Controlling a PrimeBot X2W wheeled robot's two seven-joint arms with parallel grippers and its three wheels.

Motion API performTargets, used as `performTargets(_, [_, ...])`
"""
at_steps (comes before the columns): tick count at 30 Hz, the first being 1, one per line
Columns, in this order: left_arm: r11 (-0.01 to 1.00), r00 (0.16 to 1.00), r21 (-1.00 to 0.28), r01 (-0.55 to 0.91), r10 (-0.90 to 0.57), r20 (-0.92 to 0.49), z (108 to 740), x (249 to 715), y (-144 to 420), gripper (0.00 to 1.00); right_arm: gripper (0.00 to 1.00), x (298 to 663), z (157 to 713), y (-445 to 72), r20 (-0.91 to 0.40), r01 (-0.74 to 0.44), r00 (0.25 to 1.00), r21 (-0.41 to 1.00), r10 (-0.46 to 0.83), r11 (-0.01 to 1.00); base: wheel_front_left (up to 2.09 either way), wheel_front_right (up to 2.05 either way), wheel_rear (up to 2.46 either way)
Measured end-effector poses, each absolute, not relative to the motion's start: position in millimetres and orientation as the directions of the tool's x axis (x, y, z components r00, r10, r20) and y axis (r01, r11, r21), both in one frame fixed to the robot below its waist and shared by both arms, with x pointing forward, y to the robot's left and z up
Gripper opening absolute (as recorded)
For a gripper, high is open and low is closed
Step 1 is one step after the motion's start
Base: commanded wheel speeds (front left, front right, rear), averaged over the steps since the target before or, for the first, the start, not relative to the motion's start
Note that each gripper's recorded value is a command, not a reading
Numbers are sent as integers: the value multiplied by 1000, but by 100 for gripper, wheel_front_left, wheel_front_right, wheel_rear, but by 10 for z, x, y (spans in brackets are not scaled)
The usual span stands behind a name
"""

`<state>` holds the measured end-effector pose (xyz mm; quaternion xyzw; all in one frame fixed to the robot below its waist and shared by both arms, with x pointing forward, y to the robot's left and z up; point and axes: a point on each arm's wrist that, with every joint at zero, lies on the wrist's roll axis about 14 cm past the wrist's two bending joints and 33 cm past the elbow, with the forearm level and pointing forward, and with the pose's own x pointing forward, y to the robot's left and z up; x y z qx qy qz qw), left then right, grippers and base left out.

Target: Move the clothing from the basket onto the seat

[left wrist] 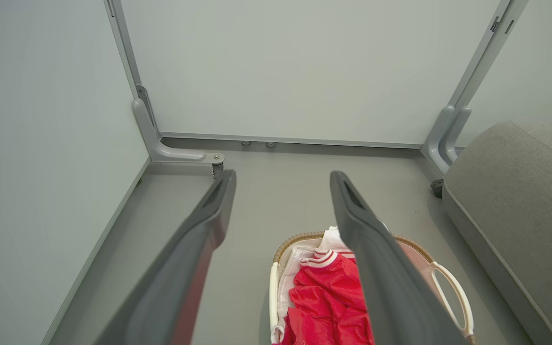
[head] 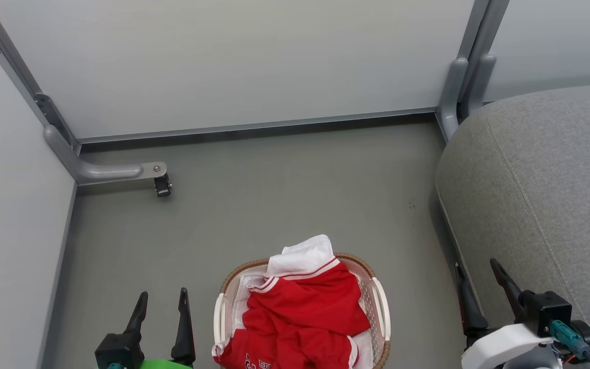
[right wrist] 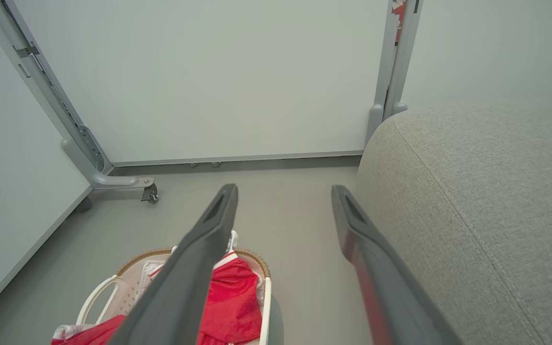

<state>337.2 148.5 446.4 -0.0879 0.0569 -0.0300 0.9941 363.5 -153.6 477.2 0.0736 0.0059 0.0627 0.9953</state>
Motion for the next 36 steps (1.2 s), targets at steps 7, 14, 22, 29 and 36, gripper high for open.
performTargets(7, [983, 990, -179, 49, -71, -120, 4426, 3390, 1481, 100, 100, 3653, 4736, -1541, -13, -120, 992, 149, 124, 981, 0, 0, 0])
performTargets(14, [989, 990, -130, 68, -83, -113, 4435, 3598, 1497, 100, 100, 3803, 4728, -1555, -12, -116, 993, 150, 119, 982, 0, 0, 0])
performTargets(22, [976, 974, -55, 210, -214, -76, 4488, 4210, 1258, 100, 100, 4201, 4743, -1605, 11, -105, 995, 149, 104, 983, 0, 0, 0])
performTargets(29, [935, 923, 14, 355, -348, -166, 4072, 4770, 967, 100, 100, 4605, 4593, -1699, 5, -76, 997, 170, 76, 982, 0, 0, 0])
performTargets(36, [867, 791, 10, 499, -450, -414, 3096, 4848, 707, 100, 100, 4818, 4202, -1849, -65, -25, 997, 190, 38, 982, 0, 0, 0])
